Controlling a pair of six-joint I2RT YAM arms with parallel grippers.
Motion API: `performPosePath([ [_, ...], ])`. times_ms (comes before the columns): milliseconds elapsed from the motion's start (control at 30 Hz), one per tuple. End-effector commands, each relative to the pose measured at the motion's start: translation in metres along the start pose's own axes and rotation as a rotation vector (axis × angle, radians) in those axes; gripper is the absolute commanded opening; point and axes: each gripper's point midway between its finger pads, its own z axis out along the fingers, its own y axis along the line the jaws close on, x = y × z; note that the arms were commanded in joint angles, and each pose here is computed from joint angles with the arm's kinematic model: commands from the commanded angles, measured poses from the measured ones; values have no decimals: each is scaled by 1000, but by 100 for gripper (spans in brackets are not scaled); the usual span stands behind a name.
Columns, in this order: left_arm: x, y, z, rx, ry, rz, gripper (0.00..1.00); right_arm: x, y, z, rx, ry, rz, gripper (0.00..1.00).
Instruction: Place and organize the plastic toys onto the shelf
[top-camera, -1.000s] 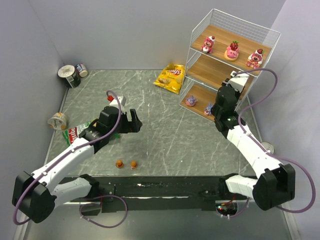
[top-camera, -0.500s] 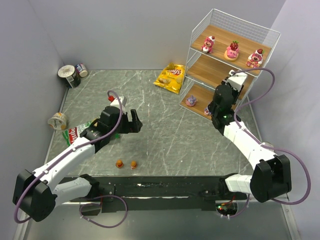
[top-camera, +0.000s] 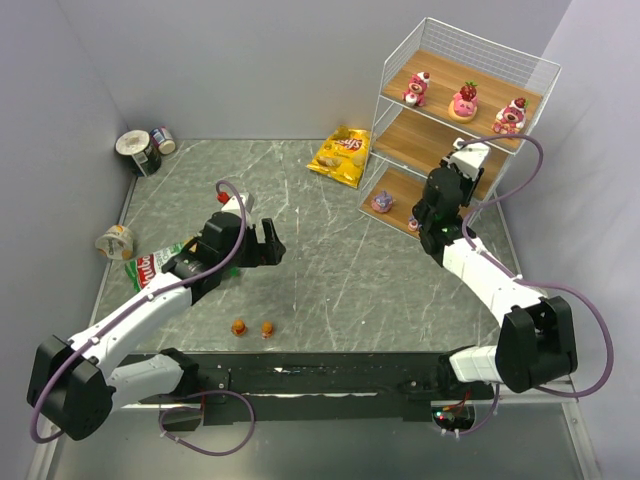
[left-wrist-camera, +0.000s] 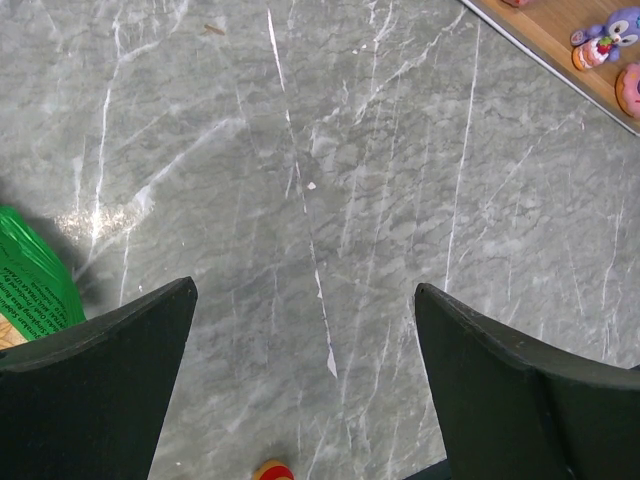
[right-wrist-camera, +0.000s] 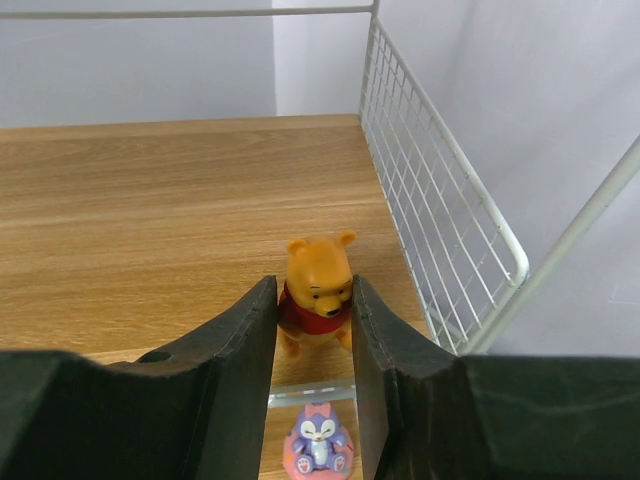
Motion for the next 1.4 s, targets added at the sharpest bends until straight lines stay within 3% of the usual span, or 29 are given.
performPosePath([
  [0, -7, -6, 1, 20, -30, -8, 96, -8, -5, 5, 37, -17, 48, 3],
  [400, -5, -6, 4, 17, -22, -7, 96, 1, -5, 9, 41, 3, 36, 9],
  [600, -5, -6, 5, 14, -22, -2, 96, 3, -10, 8, 70, 17, 49, 24],
  [767, -5, -5, 5, 12, -23, -2, 96, 4, -9, 10, 81, 24, 46, 43],
  [1200, -5, -5, 5, 12, -23, -3, 96, 0, -9, 9, 79, 21, 49, 53],
  [1367, -5, -5, 5, 12, -23, -3, 96, 2, -14, 7, 88, 24, 51, 64],
])
